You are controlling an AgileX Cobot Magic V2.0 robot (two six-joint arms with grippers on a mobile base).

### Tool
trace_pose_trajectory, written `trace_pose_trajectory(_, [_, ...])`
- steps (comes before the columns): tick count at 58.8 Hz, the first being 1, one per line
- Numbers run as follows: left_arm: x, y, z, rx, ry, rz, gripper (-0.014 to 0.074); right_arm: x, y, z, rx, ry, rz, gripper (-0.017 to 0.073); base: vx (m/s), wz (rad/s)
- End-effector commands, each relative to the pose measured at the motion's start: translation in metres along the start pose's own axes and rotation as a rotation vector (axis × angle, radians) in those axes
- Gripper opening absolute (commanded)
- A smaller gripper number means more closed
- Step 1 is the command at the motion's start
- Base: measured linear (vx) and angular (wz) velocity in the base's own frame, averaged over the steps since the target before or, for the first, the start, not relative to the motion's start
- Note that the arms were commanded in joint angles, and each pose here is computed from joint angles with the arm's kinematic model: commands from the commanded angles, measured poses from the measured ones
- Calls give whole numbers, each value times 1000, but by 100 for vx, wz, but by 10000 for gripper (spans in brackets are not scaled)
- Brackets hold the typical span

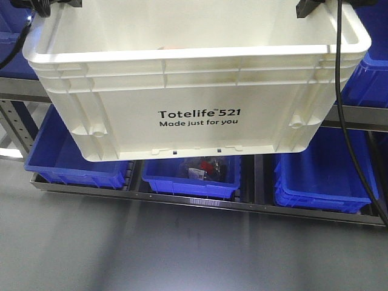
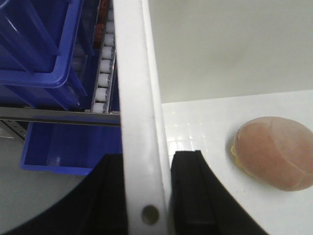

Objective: Place moving items into box and shelve
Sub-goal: 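Hold the tote with both grippers while approaching the shelf front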

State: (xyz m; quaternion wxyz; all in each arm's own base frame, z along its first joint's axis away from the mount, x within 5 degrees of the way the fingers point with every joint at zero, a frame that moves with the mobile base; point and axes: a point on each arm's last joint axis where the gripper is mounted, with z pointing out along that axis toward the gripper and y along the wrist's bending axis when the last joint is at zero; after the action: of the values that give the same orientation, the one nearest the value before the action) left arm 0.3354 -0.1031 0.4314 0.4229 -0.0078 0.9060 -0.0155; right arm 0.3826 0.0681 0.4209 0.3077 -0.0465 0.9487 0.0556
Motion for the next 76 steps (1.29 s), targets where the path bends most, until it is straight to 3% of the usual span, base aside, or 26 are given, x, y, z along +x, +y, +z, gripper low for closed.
trace_pose_trajectory(1, [-24,4,-36,33,-223,16,2,-3,-3,-43,24,-110,18,-5,6,3])
trace_pose_trajectory(76, [-24,4,-36,34,-223,15,2,-3,-3,-43,24,-109,18,-5,10,-4])
